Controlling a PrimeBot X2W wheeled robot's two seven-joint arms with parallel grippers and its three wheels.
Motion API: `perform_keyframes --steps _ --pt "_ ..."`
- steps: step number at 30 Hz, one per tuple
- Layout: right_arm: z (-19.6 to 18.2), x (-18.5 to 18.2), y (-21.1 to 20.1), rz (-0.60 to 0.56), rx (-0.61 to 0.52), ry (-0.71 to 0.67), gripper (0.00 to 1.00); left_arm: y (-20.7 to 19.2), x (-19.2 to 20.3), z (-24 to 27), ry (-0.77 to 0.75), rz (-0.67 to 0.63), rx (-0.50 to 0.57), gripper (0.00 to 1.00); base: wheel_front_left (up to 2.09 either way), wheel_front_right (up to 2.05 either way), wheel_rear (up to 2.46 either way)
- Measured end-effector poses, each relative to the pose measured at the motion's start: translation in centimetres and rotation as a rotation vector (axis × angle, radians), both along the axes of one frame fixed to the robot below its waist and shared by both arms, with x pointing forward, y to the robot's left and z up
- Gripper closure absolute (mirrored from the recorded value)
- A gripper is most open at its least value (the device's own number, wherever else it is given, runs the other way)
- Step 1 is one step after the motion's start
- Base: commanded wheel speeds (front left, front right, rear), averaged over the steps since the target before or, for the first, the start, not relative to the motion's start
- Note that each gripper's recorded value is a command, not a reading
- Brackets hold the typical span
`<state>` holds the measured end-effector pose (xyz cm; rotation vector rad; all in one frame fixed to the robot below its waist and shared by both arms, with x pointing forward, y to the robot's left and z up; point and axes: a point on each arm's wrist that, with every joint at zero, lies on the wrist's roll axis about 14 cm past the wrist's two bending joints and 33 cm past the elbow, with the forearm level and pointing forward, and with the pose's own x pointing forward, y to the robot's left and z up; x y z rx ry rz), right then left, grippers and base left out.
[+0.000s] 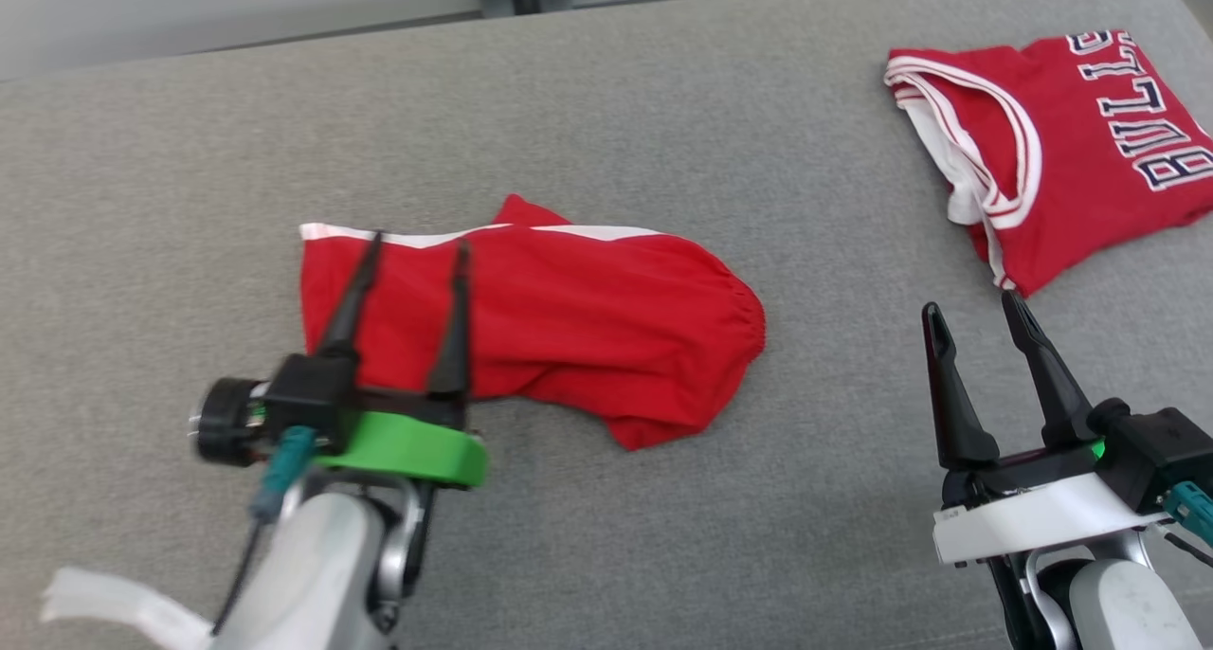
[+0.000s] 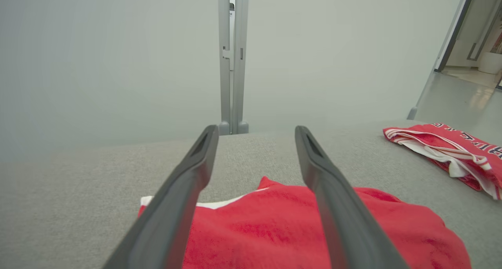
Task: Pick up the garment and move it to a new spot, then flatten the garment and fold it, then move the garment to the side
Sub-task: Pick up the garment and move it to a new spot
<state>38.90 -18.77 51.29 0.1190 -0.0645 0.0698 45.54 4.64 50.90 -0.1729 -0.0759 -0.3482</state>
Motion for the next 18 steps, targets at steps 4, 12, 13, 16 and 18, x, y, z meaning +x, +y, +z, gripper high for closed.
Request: perform_keyframes --steps 4,12,13,16,18 --pt "0.3 -0.1 1.0 0.033 -0.004 -0.002 0.00 6.4 -0.5 0.7 -0.016 0.181 0.033 0.00 0.00 0.00 0.00" --pt "1.5 -0.6 2.2 0.074 -0.004 -0.019 0.00 12.5 -3.9 -0.1 0.013 0.309 0.102 0.00 0.00 0.00 0.00" --pt "1.5 -0.8 2.2 0.077 -0.005 -0.019 0.00 12.6 -4.3 -0.3 0.018 0.307 0.105 0.00 0.00 0.00 0.00" --pt "1.6 -1.4 2.2 0.075 -0.007 -0.016 0.00 12.3 -5.4 -0.9 0.037 0.286 0.112 0.00 0.00 0.00 0.00" --pt "1.6 -2.0 2.0 0.071 -0.007 -0.008 0.00 12.1 -6.1 -1.1 0.047 0.271 0.108 0.00 0.00 0.00 0.00"
